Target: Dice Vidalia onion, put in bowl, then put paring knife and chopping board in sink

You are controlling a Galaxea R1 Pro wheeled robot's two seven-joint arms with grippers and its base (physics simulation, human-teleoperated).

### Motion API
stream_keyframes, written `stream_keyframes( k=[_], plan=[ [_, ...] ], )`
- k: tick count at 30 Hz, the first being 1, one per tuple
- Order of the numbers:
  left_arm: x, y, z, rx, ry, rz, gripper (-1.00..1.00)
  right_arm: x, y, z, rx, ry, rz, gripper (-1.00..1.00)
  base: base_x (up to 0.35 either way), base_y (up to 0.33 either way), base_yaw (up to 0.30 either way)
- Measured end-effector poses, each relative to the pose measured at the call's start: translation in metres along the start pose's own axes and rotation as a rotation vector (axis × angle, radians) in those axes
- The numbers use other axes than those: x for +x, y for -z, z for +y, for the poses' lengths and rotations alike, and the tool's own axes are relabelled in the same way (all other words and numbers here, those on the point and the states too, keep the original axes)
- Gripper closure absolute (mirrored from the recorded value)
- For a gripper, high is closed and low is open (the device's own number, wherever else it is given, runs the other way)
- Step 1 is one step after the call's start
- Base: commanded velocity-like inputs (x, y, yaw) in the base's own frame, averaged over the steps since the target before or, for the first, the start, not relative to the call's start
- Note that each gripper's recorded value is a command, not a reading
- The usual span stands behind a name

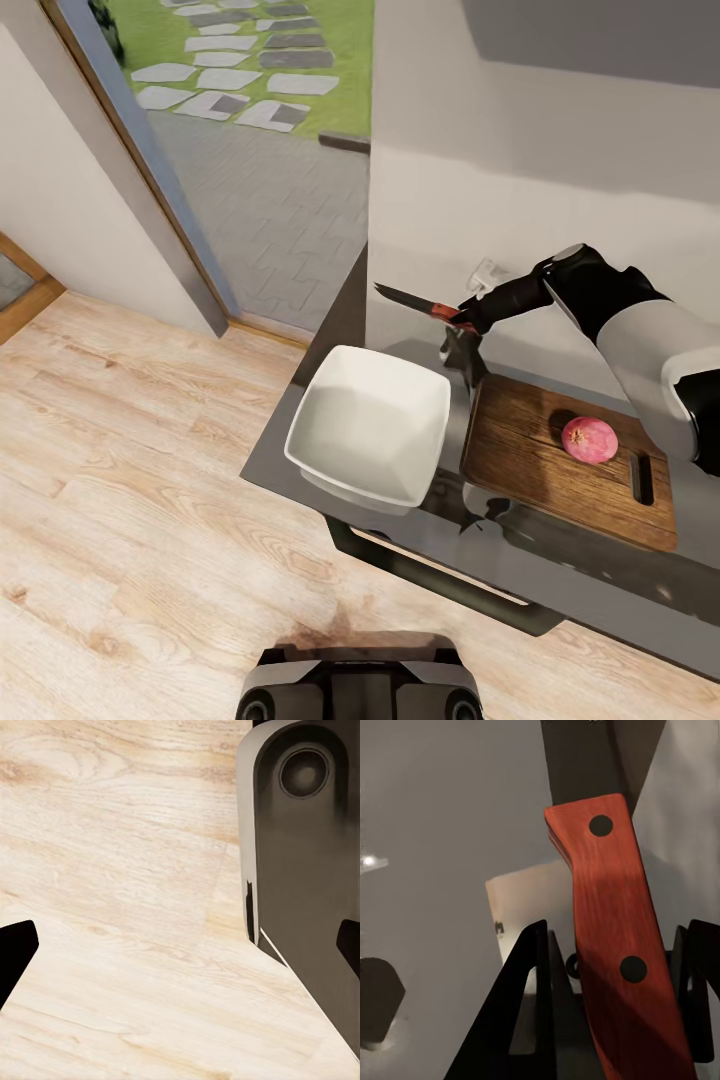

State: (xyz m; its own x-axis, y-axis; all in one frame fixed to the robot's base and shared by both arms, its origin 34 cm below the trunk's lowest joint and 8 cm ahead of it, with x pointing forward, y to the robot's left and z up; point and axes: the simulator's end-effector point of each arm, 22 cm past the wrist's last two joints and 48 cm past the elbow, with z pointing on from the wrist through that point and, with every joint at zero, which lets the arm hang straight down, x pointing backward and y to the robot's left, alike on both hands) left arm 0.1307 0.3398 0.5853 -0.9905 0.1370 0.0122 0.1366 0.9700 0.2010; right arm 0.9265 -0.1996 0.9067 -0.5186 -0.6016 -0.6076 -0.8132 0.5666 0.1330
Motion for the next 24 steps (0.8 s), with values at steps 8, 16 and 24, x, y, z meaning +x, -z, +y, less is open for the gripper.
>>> stream_keyframes(
  k=[8,16,24],
  plan=[
    [0.0000,0.0000,-0.0001,0.000,0.000,0.000,-1.00,-0.0001,0.0000,0.0001,0.000,-0.002,0.001,1.00,0.000,0.000,0.000],
    [0.0000,0.0001,-0.0011,0.002,0.000,0.000,-1.00,-0.0009,-0.0002,0.0013,0.003,-0.015,0.009,1.00,0.000,0.000,0.000],
    [-0.0001,0.0000,-0.0002,0.000,0.000,0.000,-1.00,-0.0026,-0.0007,0.0036,0.009,-0.043,0.023,1.00,0.000,0.000,0.000]
  ],
)
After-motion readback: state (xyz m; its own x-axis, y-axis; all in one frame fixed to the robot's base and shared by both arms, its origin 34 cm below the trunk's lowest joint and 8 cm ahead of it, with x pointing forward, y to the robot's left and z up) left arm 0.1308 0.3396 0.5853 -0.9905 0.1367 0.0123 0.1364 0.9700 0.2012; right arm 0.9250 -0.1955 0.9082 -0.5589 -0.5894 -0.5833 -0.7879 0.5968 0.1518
